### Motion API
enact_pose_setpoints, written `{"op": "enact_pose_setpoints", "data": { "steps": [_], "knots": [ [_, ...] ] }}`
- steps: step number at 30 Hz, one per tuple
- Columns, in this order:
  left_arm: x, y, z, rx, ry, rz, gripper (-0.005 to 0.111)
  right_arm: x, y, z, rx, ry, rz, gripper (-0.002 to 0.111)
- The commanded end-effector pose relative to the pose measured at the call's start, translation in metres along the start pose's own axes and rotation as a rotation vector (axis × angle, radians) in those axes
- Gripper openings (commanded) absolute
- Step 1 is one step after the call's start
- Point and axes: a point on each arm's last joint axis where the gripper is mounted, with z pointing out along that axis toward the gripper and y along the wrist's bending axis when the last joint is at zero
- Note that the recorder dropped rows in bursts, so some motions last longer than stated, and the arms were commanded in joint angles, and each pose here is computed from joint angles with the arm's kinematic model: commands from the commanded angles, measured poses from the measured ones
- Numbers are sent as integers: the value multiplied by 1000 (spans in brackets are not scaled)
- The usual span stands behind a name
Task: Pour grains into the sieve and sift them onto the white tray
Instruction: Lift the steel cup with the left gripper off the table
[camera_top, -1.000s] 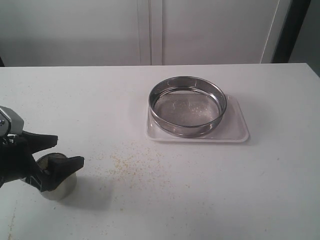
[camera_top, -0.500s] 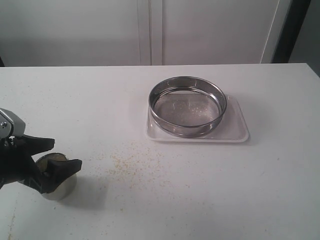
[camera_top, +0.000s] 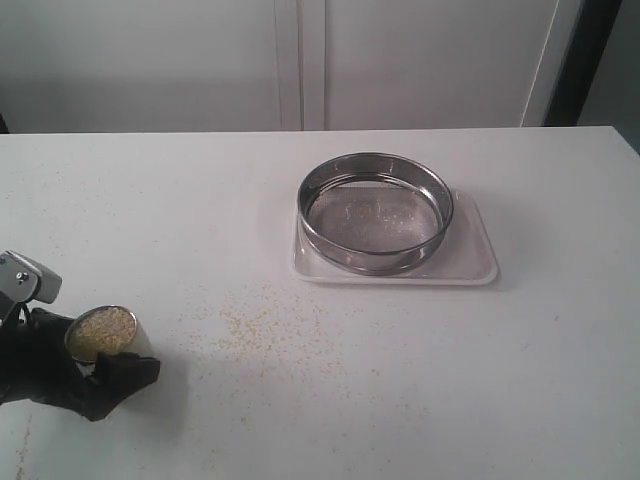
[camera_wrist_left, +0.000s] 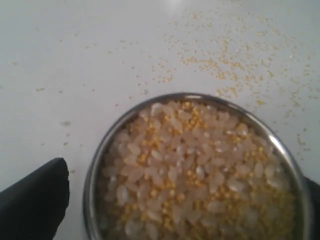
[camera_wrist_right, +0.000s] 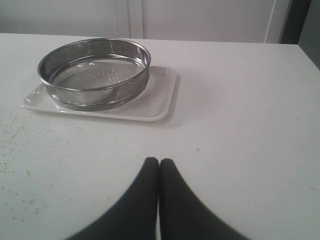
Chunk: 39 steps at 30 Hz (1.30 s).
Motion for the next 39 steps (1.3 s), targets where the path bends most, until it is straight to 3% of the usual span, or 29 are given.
{"op": "enact_pose_setpoints", "data": {
  "steps": [1,9,16,24,26,28,31,39],
  "knots": [
    [9,-2,4,18,37,-20,105,2,-1,0,11,-2,-6,0],
    [16,0,9,24,59,-34,104,2,-1,0,11,-2,-6,0],
    [21,1,12,32,68,-21,81,2,-1,0,11,-2,-6,0],
    [23,2,13,25,72,-25,78,2,-1,0,11,-2,-6,0],
    [23,3,13,19,76,-21,66,2,-1,0,11,-2,-6,0],
    [23,3,13,17,78,-21,47,2,-1,0,11,-2,-6,0],
    [23,3,13,21,77,-19,4,2,-1,0,11,-2,-6,0],
    [19,2,13,21,36,-14,0,2,-1,0,11,-2,-6,0]
  ]
}}
